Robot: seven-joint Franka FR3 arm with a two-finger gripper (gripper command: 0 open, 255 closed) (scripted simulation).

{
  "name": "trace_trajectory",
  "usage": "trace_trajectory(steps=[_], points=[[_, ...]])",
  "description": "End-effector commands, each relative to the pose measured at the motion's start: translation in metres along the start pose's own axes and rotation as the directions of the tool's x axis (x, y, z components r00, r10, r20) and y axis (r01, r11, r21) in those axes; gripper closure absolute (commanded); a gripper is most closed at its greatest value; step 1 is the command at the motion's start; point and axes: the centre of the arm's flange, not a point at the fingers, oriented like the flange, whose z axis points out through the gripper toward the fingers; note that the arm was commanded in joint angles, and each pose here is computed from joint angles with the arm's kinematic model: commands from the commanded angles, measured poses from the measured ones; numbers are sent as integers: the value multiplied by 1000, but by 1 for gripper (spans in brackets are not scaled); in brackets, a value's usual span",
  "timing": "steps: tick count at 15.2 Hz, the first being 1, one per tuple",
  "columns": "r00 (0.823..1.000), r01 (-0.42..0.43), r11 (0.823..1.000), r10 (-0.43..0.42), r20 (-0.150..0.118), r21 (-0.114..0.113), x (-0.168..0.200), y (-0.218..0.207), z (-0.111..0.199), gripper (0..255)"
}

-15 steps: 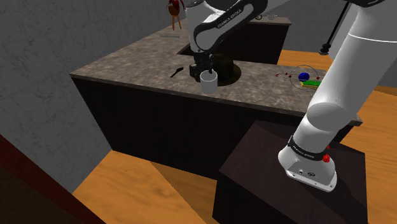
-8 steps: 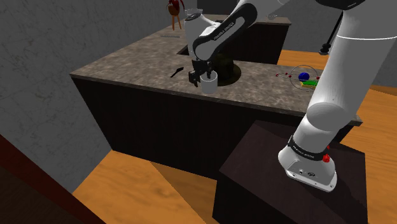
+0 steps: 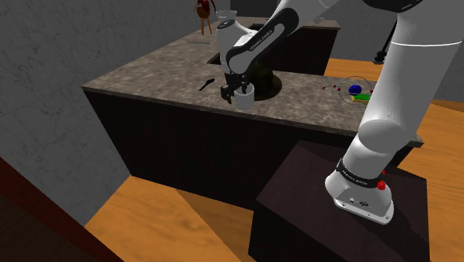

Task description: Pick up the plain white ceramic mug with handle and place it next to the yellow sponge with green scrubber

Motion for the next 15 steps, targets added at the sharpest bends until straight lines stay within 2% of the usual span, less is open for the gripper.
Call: trace_trajectory(steps=[1, 2, 3, 12, 15], points=[[1000, 0, 1000, 0, 0, 0, 0, 0, 0, 0], [1000, 0, 1000, 0, 0, 0, 0, 0, 0, 0], [1000, 0, 1000, 0, 0, 0, 0, 0, 0, 255], [1000, 0, 1000, 0, 0, 0, 0, 0, 0, 255], [1000, 0, 1000, 0, 0, 0, 1, 4, -15, 255]])
